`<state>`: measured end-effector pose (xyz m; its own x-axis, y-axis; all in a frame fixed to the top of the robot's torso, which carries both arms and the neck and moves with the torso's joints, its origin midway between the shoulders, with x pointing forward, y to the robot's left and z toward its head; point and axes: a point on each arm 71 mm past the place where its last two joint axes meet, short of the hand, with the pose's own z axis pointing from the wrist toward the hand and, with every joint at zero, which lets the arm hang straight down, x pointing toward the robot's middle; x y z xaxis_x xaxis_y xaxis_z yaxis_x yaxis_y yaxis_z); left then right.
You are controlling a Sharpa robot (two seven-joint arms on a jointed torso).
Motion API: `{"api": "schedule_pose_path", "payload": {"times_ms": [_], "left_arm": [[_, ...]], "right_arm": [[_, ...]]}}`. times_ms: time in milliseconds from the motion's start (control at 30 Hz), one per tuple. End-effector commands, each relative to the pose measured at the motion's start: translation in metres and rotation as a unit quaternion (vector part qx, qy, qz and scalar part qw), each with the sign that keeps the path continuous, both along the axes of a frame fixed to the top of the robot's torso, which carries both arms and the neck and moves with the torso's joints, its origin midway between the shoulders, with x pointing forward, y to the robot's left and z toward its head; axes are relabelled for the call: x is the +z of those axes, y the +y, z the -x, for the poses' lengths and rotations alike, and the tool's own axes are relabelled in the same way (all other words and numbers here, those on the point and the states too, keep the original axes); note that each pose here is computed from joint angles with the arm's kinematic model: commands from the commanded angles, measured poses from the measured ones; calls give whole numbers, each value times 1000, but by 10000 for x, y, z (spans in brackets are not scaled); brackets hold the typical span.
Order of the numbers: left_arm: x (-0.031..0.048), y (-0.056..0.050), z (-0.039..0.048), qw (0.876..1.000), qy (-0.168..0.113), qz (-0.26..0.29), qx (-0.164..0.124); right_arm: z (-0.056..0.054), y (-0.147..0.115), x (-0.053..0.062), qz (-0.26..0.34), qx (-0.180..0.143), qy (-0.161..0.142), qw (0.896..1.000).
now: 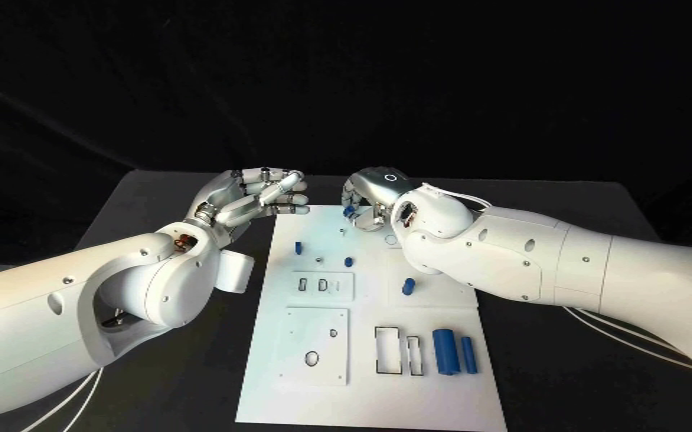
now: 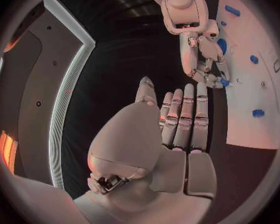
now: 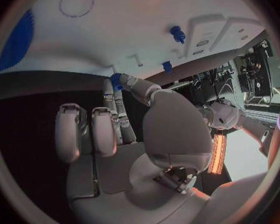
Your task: Assemble the parts on the task board
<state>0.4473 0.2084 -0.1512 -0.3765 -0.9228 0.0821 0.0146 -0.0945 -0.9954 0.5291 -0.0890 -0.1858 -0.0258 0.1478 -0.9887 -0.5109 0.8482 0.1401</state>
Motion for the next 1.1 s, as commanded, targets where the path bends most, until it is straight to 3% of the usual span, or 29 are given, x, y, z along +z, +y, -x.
{"api": "schedule_pose_path", "payload": {"times_ms": [33, 767, 1100], "left_arm": [[26, -23, 4, 1000, -5, 2, -7], [49, -22, -3, 1000, -6, 2, -8], [53, -12, -8, 1000, -6, 1, -7]], "right_arm": [[2, 16, -27, 6, 4, 7, 1000], [-64, 35, -73, 19, -5, 14, 1000], [-19, 17, -59, 12, 8, 11, 1000]]}}
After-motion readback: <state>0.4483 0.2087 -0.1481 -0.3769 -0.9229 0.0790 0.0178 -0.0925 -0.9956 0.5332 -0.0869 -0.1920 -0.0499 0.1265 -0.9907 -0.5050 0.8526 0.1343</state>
